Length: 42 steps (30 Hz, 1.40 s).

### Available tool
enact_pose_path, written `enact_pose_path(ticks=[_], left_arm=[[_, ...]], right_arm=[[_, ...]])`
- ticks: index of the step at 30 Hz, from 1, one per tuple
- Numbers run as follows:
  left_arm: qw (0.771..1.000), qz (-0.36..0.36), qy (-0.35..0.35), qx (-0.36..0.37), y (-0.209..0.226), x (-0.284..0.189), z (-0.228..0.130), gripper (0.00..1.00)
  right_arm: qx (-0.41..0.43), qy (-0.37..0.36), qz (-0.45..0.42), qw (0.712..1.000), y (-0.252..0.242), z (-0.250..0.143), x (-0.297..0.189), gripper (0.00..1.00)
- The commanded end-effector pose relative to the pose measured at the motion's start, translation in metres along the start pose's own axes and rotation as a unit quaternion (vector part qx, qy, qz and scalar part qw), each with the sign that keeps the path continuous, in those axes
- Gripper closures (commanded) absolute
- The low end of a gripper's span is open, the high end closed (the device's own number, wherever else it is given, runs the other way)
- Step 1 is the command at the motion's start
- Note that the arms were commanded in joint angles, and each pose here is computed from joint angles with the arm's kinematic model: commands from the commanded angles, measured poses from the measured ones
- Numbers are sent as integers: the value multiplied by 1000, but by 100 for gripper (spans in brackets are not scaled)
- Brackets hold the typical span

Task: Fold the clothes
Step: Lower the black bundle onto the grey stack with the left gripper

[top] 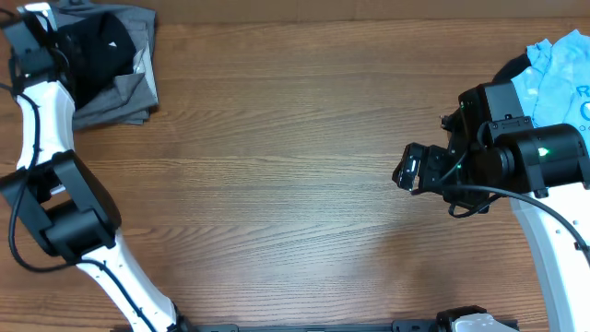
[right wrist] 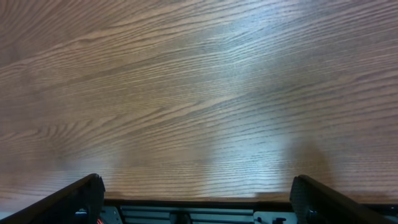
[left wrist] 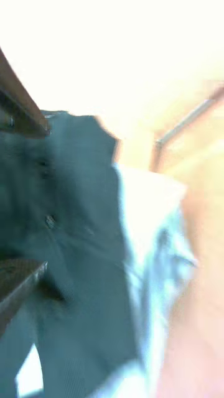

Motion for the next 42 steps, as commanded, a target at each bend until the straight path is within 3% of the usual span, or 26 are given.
enact_pose_path(ticks=[1,13,19,22,26,27,37,42], left_arm=[[996,-78,-41,-32,-36,-35,42,40],[995,-96,25,-27,-71,20,-30,32],[992,-92,83,-23,-72,50,-86,18],[990,-96,100,-19,-78,47,-93,15],[991,-108,82,-14,-91,27,-70,10],[990,-120,70,-12,-100,12,-54,0],[982,-181,-47,-32,-138,-127,68,0],[987,-133,-79,-40,-115,-143,89,0]], right_arm=[[-2,-18,-1,1000,1,6,-7,0],[-2,-19,-10,1000,-2,6,-7,0],[-1,-18,-10,1000,-2,6,-7,0],[-2,-19,-10,1000,-2,6,-7,0],[-2,-19,-10,1000,-2,6,-7,0],[-2,-19,-10,1000,-2,6,-7,0],[1,-6,-13,1000,-4,0,-7,0],[-5,-1,-14,1000,-4,-2,-7,0]])
Point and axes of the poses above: each gripper's point midway between its finger pads, its own x axis out along the fingers, its own y axis along the line the jaws close on, z = x × y, the point moved 1 cm from there along -x, back along the fingers, and after that the axes turned 13 degrees about -x, right-handed, at the moved point
